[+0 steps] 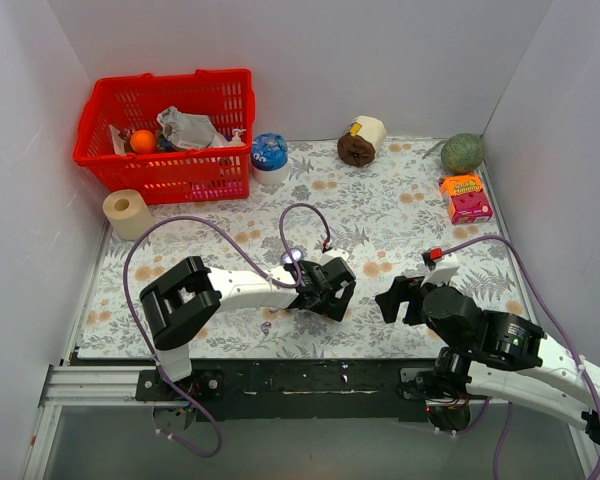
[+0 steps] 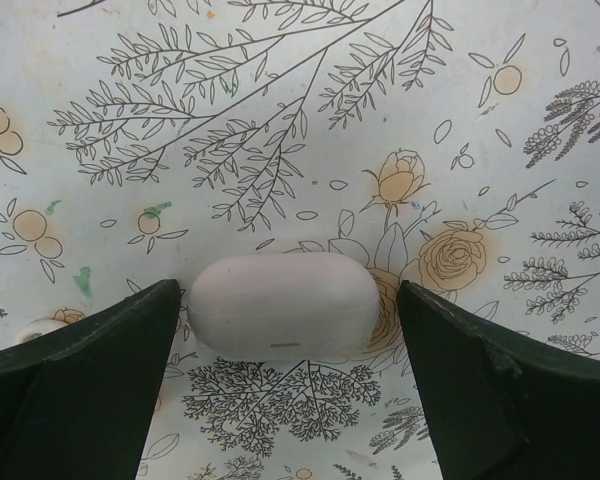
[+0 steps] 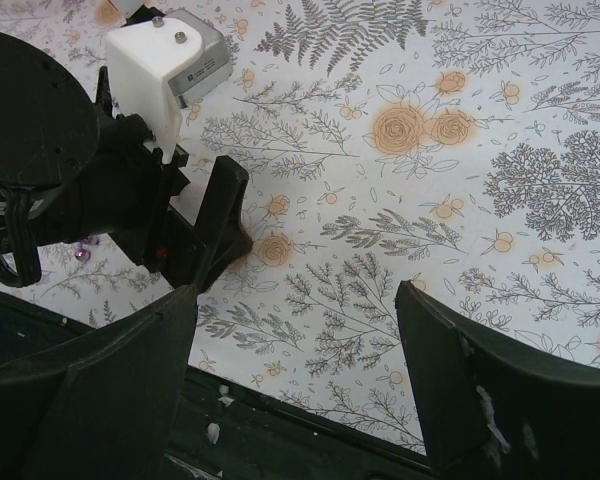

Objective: Insert the wireless bluetooth earbuds into the charging case
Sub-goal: Pick up the charging case at the center of the board.

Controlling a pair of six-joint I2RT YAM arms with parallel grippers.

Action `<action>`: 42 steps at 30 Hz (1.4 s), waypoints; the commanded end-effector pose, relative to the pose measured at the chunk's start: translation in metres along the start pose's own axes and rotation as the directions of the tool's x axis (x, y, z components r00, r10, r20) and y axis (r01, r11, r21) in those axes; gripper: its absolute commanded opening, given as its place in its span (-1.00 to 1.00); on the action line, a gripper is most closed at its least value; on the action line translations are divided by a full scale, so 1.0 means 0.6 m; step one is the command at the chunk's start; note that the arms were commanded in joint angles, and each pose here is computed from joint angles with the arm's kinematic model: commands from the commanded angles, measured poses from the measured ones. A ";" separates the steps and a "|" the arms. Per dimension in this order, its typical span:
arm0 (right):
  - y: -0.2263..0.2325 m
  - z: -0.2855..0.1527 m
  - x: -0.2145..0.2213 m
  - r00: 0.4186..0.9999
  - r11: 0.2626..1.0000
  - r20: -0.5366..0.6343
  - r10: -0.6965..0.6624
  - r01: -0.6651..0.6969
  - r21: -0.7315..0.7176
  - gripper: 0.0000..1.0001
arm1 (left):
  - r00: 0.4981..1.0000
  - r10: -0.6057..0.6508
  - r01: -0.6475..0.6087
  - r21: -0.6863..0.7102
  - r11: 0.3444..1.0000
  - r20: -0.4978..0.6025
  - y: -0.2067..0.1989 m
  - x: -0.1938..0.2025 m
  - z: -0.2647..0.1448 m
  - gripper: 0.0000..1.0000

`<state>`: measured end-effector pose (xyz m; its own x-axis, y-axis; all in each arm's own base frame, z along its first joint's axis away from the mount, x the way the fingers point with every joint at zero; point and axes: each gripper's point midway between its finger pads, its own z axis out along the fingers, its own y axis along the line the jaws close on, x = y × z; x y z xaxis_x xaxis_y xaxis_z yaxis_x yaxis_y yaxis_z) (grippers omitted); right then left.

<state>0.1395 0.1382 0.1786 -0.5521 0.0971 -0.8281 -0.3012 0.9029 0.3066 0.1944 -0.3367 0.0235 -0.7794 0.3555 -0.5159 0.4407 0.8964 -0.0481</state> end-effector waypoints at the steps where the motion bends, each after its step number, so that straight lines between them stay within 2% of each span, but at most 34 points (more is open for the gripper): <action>1: 0.002 0.003 -0.002 1.000 1.000 0.006 0.016 -0.016 0.004 0.74 | 0.999 -0.016 0.015 -0.031 0.999 -0.031 0.013 0.026 -0.003 0.90; 7: 0.003 0.004 0.000 1.000 1.000 0.003 0.011 -0.011 0.005 0.75 | 0.998 -0.048 0.045 -0.057 0.997 -0.046 0.016 0.038 -0.002 0.89; 14: 0.002 0.004 -0.001 1.000 1.000 0.006 0.013 -0.013 0.006 0.75 | 0.998 -0.041 0.037 -0.075 0.997 -0.055 0.017 0.045 -0.001 0.66; 17: 0.001 0.004 -0.001 1.000 1.000 0.009 0.015 -0.015 0.005 0.75 | 0.998 -0.038 0.034 -0.079 0.996 -0.056 0.019 0.047 -0.001 0.49; 21: 0.006 0.001 -0.006 1.000 1.000 0.012 0.022 -0.022 -0.006 0.74 | 0.999 -0.034 0.031 -0.077 0.997 -0.041 0.019 0.045 -0.003 -0.27; 22: 0.008 0.000 -0.009 1.000 1.000 0.015 0.025 -0.025 -0.011 0.74 | 0.999 -0.036 0.033 -0.075 0.997 -0.028 0.019 0.040 -0.005 -0.55; 24: 0.018 -0.001 -0.016 1.000 0.999 0.020 0.011 -0.010 -0.033 0.74 | 0.999 -0.037 0.039 -0.074 0.997 0.033 0.022 0.019 -0.018 -0.78; 25: 0.024 -0.004 -0.026 1.000 0.999 0.029 0.005 -0.004 -0.044 0.74 | 0.998 -0.033 0.037 -0.065 0.997 0.057 0.021 0.010 -0.025 -1.00; 27: 0.033 -0.003 -0.037 0.999 0.999 0.028 -0.023 0.025 -0.045 0.75 | 0.991 -0.039 0.045 -0.046 0.998 0.127 0.024 -0.011 -0.041 -1.00; 28: 0.039 -0.010 -0.057 0.998 0.998 0.047 -0.046 0.048 -0.050 0.75 | 0.979 -0.058 0.061 -0.013 0.998 0.197 0.023 -0.038 -0.070 -1.00; 30: 0.039 -0.005 -0.073 0.996 0.997 0.049 -0.080 0.080 0.003 0.77 | 0.947 -0.089 0.073 0.065 0.995 0.307 0.015 -0.073 -0.106 -1.00; 33: 0.071 -0.009 -0.113 0.988 0.990 0.078 -0.133 0.136 -0.032 0.85 | 0.857 -0.159 0.036 0.252 0.967 0.490 0.005 -0.113 -0.185 -1.00; 34: 0.083 -0.009 -0.123 0.986 0.987 0.085 -0.146 0.151 -0.054 0.86 | 0.860 -0.089 -0.066 0.283 0.957 0.502 0.012 -0.071 -0.177 -0.96; 35: 0.103 -0.012 -0.141 0.982 0.982 0.096 -0.164 0.172 -0.083 0.89 | 0.749 -0.184 -0.112 0.396 0.911 0.636 -0.001 -0.115 -0.250 -0.93; 37: 0.131 -0.014 -0.147 0.981 0.973 0.078 -0.178 0.187 -0.137 0.91 | 0.643 -0.194 -0.220 0.421 0.880 0.741 0.011 -0.106 -0.291 -0.94; 38: 0.148 -0.012 -0.157 0.980 0.969 0.068 -0.185 0.193 -0.152 0.93 | 0.544 -0.255 -0.283 0.460 0.842 0.800 0.022 -0.094 -0.329 -0.97; 40: 0.179 -0.012 -0.154 0.981 0.957 0.037 -0.189 0.192 -0.219 0.93 | 0.463 -0.247 -0.348 0.430 0.833 0.851 0.037 -0.076 -0.344 -1.00; 42: 0.217 -0.008 -0.152 0.982 0.939 0.007 -0.186 0.180 -0.293 0.96 | 0.421 -0.203 -0.382 0.376 0.844 0.884 0.050 -0.069 -0.352 -1.00</action>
<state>0.1575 0.2049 0.2700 -0.4797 -0.0619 -0.8753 -0.4876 0.8481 0.2072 0.1560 -0.2753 0.1857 -0.2642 -0.1857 -0.9464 0.7390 0.5916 -0.3223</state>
